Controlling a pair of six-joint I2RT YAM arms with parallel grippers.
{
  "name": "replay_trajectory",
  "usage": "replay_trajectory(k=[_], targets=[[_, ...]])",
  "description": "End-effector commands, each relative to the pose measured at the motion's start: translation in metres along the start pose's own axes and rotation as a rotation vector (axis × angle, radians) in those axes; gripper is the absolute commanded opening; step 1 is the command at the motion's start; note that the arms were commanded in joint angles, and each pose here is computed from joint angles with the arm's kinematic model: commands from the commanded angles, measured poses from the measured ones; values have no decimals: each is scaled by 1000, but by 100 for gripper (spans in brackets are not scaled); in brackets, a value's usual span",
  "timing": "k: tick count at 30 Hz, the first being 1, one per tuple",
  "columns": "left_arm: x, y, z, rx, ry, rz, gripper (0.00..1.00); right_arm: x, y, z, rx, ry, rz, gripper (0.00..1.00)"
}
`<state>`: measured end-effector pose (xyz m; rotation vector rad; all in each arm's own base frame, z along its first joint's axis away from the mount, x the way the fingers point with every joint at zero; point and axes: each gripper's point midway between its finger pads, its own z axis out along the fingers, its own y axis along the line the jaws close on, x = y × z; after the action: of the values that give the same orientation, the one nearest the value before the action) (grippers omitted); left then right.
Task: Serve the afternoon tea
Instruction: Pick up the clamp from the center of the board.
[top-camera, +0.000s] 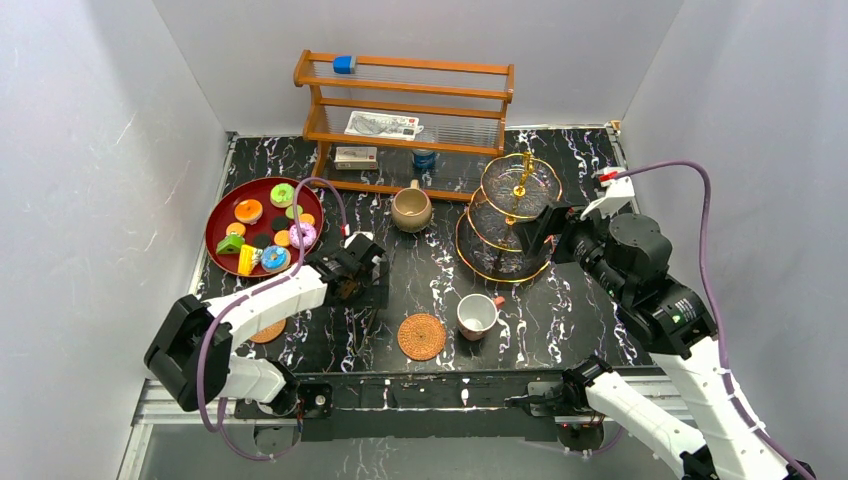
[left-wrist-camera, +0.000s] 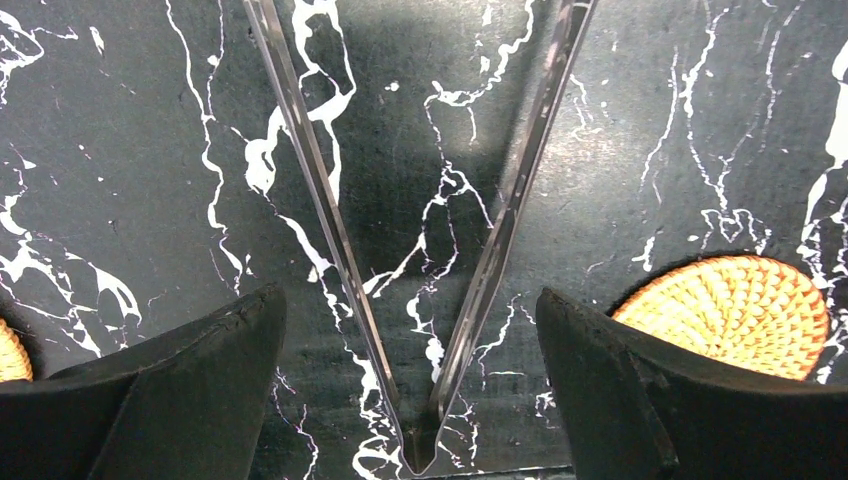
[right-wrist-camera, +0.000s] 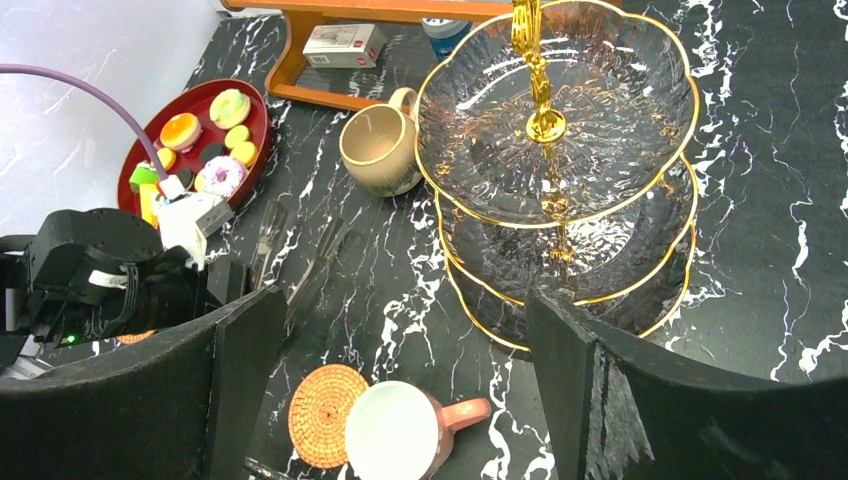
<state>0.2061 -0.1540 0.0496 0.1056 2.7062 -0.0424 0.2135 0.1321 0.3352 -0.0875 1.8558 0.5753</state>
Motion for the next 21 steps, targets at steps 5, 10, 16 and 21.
replay_trajectory(k=[5,10,16,21], targets=[[-8,11,7,-56,-93,-26,84,-13,4,0,-18,-60,-7,99],[-11,11,12,-57,-125,-40,82,-11,2,1,-10,-54,-8,99],[-11,12,23,-79,-128,-44,82,-10,2,2,-7,-51,-5,99],[-15,7,29,-65,-148,-52,79,-9,1,4,-4,-45,-4,99]])
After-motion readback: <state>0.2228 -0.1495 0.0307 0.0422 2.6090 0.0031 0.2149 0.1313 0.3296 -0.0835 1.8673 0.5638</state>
